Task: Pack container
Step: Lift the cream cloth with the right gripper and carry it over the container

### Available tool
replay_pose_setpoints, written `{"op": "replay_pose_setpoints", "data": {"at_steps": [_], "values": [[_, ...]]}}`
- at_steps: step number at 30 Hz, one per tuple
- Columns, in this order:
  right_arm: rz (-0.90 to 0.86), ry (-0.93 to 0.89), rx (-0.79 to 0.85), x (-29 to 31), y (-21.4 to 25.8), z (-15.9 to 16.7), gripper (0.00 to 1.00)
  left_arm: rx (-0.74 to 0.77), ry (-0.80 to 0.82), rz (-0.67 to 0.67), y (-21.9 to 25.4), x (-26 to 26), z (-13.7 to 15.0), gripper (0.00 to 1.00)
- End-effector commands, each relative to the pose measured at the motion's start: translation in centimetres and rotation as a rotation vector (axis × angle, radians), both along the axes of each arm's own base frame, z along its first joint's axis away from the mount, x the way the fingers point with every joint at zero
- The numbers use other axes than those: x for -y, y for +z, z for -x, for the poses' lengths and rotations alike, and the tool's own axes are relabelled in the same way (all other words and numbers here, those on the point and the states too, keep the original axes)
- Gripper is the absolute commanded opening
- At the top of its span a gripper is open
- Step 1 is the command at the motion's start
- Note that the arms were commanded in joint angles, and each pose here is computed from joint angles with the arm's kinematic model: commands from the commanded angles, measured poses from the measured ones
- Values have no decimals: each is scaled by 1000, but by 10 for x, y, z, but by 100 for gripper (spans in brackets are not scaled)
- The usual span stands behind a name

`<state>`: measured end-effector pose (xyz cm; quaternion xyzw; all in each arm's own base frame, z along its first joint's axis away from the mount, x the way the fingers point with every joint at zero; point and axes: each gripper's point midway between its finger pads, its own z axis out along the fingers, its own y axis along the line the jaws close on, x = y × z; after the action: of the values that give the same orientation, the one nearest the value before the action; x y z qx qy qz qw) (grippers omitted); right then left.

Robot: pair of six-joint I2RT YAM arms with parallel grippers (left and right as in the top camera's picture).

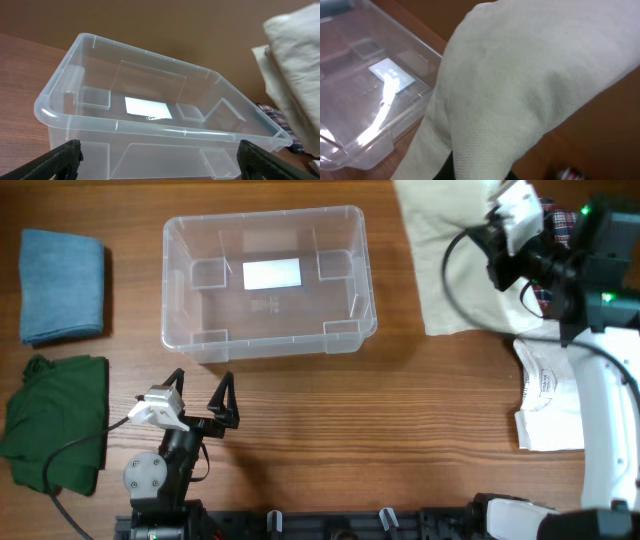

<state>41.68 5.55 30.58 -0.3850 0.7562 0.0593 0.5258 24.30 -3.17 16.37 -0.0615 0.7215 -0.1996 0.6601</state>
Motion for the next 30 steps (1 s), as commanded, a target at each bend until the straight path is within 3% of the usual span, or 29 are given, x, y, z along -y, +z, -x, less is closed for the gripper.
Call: {"op": "replay_pose_setpoints", "data": {"at_steps": [1, 7, 16, 23, 30], "values": [[156, 153, 209, -29, 36, 17, 4, 1, -2, -2, -1, 1, 1, 100], [231, 195, 367, -60, 67, 22, 4, 1, -2, -2, -1, 1, 1, 100], [350, 469, 742, -158, 104, 43, 4, 1, -2, -2, -1, 1, 1, 100], [314, 644, 778, -245, 62, 37, 4, 1, -2, -2, -1, 1, 1, 100], [290, 728, 759, -294, 16, 29, 4, 1, -2, -2, -1, 1, 1, 100]]}}
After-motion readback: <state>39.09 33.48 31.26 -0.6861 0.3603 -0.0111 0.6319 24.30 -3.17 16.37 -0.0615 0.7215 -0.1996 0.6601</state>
